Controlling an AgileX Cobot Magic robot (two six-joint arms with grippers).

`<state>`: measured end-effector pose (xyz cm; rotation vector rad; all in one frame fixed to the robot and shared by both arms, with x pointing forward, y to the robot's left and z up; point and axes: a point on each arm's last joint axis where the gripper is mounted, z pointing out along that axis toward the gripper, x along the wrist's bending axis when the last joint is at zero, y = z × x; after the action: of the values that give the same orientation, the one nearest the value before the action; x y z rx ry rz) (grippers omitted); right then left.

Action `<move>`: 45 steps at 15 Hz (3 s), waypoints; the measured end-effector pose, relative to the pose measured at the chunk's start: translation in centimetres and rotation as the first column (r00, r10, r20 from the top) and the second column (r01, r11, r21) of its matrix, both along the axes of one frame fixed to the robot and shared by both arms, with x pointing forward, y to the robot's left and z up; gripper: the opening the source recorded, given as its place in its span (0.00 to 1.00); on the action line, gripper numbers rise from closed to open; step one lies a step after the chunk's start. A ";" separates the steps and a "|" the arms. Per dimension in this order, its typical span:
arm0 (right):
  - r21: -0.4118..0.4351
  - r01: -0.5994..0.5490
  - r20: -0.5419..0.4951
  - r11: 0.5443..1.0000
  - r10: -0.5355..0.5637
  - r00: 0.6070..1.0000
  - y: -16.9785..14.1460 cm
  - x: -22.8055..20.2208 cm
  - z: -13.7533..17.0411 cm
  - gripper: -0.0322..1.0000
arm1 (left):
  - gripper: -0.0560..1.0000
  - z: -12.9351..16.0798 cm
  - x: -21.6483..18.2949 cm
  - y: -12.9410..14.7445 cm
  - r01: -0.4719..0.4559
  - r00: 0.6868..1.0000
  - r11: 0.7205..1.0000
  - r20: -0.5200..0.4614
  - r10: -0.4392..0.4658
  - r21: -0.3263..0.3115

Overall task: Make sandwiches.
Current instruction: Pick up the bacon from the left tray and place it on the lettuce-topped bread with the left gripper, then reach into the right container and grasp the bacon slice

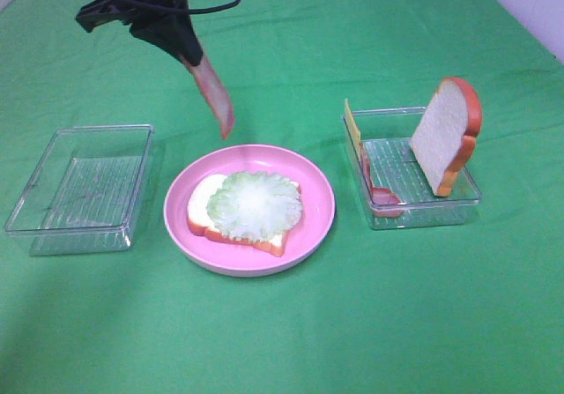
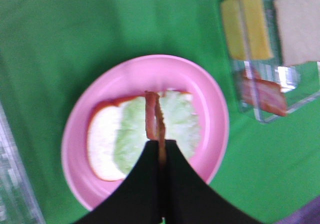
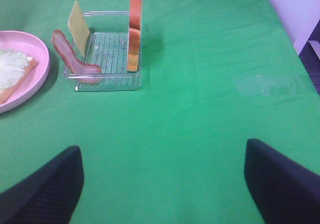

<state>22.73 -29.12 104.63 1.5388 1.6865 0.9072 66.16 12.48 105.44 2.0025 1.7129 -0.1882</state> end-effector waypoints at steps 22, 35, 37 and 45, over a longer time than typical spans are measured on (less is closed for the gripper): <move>0.000 0.000 0.000 1.000 0.000 1.000 0.0 0.0 0.0 0.83 | 0.05 -6.3 -4.7 -11.9 0.279 0.957 0.960 -0.093 -0.275 0.031; 0.000 0.000 0.000 1.000 0.000 1.000 0.0 0.0 0.0 0.83 | 0.05 -6.9 -3.5 -9.4 0.222 0.974 0.913 -0.049 -0.219 0.341; 0.000 0.000 0.000 1.000 0.000 1.000 0.0 0.0 0.0 0.83 | 0.05 -7.0 -3.6 -9.3 0.220 0.975 0.912 -0.057 -0.213 0.347; 0.000 0.000 0.000 1.000 0.000 1.000 0.0 0.0 0.0 0.83 | 0.81 -7.2 -3.6 -9.2 0.213 0.977 0.912 -0.071 -0.200 0.351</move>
<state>22.73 -29.12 104.63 1.5388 1.6865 0.9072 62.54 3.26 98.27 2.4613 1.6444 0.0244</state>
